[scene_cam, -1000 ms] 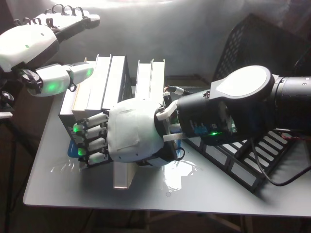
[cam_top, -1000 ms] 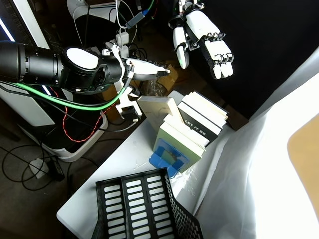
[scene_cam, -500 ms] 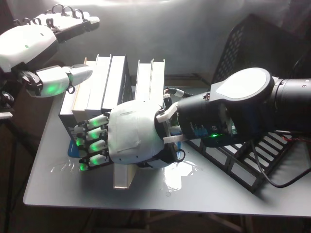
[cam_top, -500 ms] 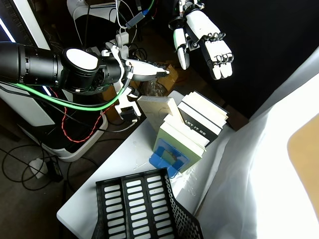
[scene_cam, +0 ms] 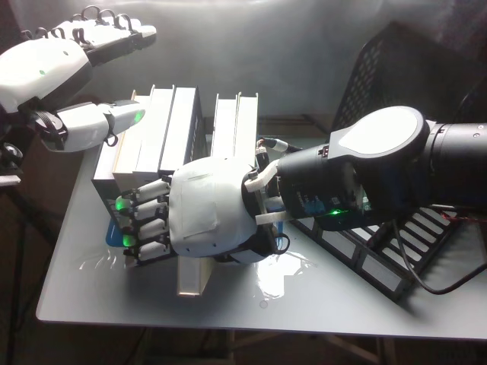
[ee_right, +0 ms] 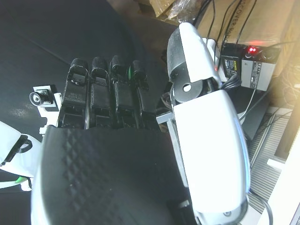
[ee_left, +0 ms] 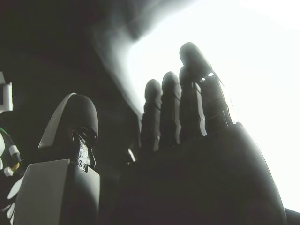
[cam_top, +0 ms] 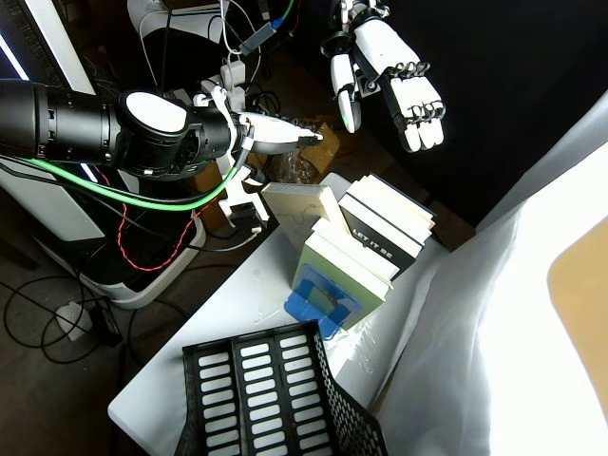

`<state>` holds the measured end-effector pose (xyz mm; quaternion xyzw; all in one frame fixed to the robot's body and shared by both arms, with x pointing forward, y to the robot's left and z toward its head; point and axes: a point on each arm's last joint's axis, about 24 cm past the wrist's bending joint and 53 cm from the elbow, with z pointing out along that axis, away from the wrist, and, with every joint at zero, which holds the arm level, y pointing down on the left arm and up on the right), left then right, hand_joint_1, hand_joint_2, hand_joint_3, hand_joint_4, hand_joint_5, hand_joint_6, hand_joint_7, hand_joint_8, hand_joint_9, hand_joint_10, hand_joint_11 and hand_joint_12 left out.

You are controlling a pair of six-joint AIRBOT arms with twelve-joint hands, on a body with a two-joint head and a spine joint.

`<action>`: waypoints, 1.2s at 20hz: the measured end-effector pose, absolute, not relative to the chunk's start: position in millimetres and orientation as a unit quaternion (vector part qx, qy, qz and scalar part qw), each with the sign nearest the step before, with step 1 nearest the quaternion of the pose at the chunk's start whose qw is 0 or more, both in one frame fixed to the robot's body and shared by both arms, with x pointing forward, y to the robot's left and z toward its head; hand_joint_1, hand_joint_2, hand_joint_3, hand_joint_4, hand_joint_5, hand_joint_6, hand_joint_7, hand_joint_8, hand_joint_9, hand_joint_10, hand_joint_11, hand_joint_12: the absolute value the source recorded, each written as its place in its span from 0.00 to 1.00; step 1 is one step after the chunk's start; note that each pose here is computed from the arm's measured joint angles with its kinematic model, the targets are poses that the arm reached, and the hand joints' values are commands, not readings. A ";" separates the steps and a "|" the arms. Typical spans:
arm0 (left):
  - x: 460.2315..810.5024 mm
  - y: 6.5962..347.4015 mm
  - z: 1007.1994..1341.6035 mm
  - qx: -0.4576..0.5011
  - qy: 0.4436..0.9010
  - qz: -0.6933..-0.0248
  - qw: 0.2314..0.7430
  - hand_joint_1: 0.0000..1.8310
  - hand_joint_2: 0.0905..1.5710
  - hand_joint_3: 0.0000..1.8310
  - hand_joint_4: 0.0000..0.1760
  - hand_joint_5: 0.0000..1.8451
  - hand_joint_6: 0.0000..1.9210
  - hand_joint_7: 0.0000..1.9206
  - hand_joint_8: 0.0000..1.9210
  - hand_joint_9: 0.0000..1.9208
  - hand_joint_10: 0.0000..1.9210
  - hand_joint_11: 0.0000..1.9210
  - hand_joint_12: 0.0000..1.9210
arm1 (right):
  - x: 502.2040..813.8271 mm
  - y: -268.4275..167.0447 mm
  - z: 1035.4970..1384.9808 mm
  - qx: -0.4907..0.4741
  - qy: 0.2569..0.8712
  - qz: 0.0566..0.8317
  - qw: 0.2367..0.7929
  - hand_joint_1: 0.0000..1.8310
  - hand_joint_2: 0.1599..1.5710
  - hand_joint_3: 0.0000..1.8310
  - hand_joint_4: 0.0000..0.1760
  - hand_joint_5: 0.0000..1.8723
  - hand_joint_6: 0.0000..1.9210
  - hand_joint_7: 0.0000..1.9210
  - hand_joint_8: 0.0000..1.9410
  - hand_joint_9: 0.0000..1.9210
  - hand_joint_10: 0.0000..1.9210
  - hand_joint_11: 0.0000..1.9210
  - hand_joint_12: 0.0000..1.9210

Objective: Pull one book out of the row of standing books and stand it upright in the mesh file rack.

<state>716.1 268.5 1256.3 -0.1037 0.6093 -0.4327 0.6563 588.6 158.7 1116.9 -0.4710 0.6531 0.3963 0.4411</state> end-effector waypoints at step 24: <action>706.6 259.4 1264.3 -0.097 0.592 -0.454 0.659 0.25 0.87 0.00 0.00 0.11 0.00 0.06 0.00 0.00 0.10 0.00 0.86 | 584.9 159.4 1112.3 -0.495 0.643 0.377 0.446 0.62 0.74 0.00 0.00 0.09 0.06 0.09 0.00 0.00 0.11 0.00 0.00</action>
